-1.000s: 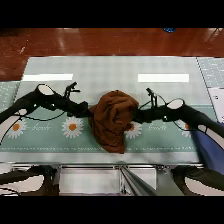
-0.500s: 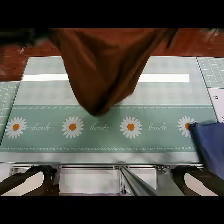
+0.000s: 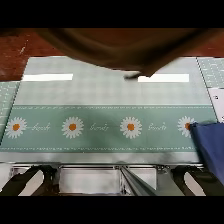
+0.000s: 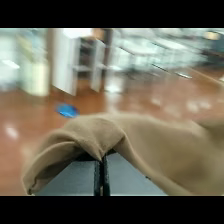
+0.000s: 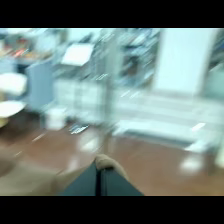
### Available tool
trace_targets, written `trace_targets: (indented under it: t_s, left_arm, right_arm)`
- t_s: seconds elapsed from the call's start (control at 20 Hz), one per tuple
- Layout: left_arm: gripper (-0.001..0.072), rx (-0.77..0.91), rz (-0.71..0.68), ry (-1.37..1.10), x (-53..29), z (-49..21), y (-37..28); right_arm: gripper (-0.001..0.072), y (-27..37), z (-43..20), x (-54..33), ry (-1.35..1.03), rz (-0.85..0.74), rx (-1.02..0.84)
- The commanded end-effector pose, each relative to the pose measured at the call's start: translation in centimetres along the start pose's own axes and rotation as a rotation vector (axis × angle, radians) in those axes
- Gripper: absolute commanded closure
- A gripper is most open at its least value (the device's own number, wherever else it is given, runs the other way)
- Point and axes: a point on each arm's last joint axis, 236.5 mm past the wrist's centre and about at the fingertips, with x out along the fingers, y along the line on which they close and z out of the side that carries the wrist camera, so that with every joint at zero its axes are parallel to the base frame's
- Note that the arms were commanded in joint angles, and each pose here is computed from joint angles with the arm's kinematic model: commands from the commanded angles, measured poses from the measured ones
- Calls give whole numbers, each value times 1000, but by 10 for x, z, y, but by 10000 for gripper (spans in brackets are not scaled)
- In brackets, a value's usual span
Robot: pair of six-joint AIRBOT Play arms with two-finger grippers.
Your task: Fold the shirts.
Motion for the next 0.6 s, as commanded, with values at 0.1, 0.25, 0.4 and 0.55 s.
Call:
trace_targets:
  t_s: [0.1,0.25,0.4,0.55]
  left_arm:
    - [689,164,109,16,-64,0,-42]
    - [689,67,167,195,-71,-45,-27]
    - [689,-82,171,410,-56,-114,4]
    - [689,-306,174,629,-35,-214,46]
  right_arm:
    - [694,-12,3,-63,3,-164,-59]
    - [694,-33,-54,-50,209,-220,26]
    - [694,-44,-140,-12,451,-185,121]
    - [694,-54,-238,39,641,-134,240]
